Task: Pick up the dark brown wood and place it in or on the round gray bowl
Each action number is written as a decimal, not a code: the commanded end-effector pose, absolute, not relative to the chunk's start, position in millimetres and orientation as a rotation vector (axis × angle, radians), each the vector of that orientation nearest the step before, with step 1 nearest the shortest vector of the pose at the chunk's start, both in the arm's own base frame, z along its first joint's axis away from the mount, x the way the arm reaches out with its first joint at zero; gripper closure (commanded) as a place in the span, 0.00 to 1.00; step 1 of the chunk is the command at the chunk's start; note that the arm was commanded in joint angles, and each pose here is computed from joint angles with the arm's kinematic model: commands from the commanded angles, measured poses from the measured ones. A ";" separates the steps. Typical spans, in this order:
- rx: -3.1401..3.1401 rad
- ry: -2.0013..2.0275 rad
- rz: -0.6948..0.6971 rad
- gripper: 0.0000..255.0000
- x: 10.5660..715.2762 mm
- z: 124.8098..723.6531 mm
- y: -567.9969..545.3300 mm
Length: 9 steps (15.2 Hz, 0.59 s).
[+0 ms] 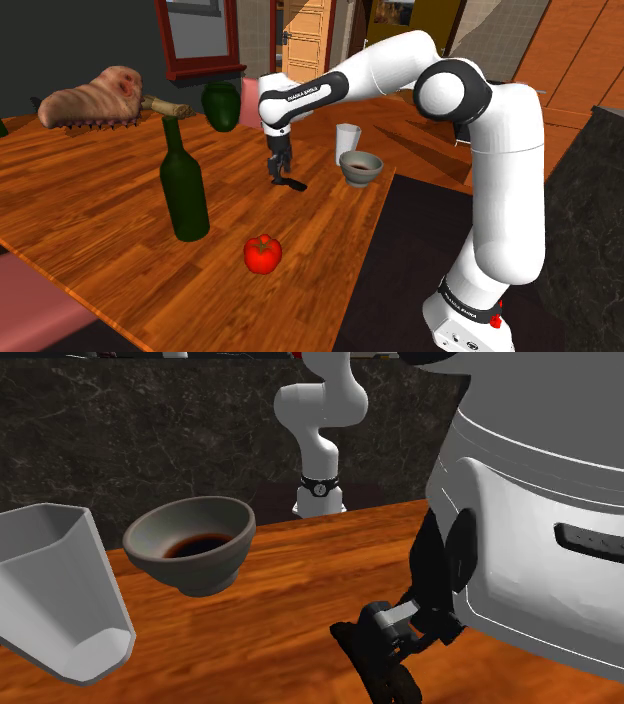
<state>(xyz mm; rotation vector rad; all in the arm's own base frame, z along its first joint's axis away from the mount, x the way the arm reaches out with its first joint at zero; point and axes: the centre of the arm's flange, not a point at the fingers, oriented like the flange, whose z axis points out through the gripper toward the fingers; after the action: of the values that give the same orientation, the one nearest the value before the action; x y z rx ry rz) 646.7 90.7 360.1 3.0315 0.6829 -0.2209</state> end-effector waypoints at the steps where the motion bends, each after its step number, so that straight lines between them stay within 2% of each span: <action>1: 3.090 0.687 -0.034 0.00 630.0 362.4 56.4; 2: 3.101 0.688 0.002 0.00 626.3 362.1 49.1; 9: 3.101 0.688 0.002 0.00 626.0 322.1 50.4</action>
<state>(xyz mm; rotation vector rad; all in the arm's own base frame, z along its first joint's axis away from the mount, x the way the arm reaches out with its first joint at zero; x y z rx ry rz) 627.3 51.0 329.4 3.1008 0.6877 0.0001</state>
